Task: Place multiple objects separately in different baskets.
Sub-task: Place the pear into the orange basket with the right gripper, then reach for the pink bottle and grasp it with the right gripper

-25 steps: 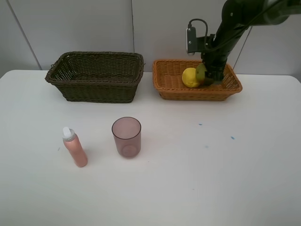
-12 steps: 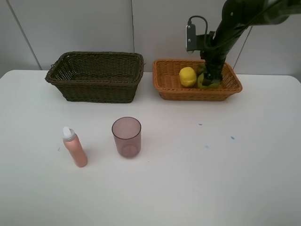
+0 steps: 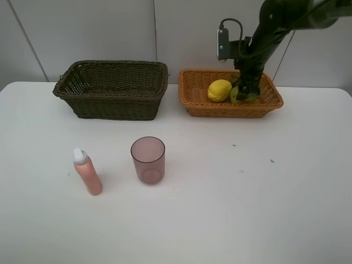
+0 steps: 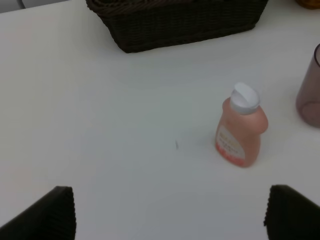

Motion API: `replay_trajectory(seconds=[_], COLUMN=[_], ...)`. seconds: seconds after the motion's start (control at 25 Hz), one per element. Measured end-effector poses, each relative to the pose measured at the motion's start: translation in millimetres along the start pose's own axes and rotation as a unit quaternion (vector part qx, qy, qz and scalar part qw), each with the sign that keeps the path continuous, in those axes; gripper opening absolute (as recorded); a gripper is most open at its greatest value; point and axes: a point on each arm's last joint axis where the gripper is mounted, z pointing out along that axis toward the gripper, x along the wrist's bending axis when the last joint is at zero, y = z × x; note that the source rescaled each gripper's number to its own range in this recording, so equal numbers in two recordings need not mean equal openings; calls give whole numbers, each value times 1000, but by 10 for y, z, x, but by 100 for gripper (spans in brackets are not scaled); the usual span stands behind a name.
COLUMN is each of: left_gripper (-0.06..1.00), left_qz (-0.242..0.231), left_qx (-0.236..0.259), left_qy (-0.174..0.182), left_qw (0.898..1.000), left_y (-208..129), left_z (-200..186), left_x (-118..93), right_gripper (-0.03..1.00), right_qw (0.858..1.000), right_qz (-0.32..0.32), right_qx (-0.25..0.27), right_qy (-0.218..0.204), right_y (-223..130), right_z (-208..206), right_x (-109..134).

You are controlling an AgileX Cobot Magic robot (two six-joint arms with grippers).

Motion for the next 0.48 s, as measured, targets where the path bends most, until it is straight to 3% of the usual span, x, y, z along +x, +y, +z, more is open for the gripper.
replay_trajectory(seconds=[0.24,0.48], left_gripper=[100,100], left_qz=[0,0], left_qx=[0,0], left_qy=[0,0], left_qw=[1000,1000], left_y=[0,0], left_z=[0,0], left_x=[0,0], right_gripper=[100,100], right_qw=[1000,993], right_qz=[28,120], right_qx=[-6,-16], right_qy=[0,-2], right_y=[85,176], right_z=[-132,-530], right_x=[-1,-20])
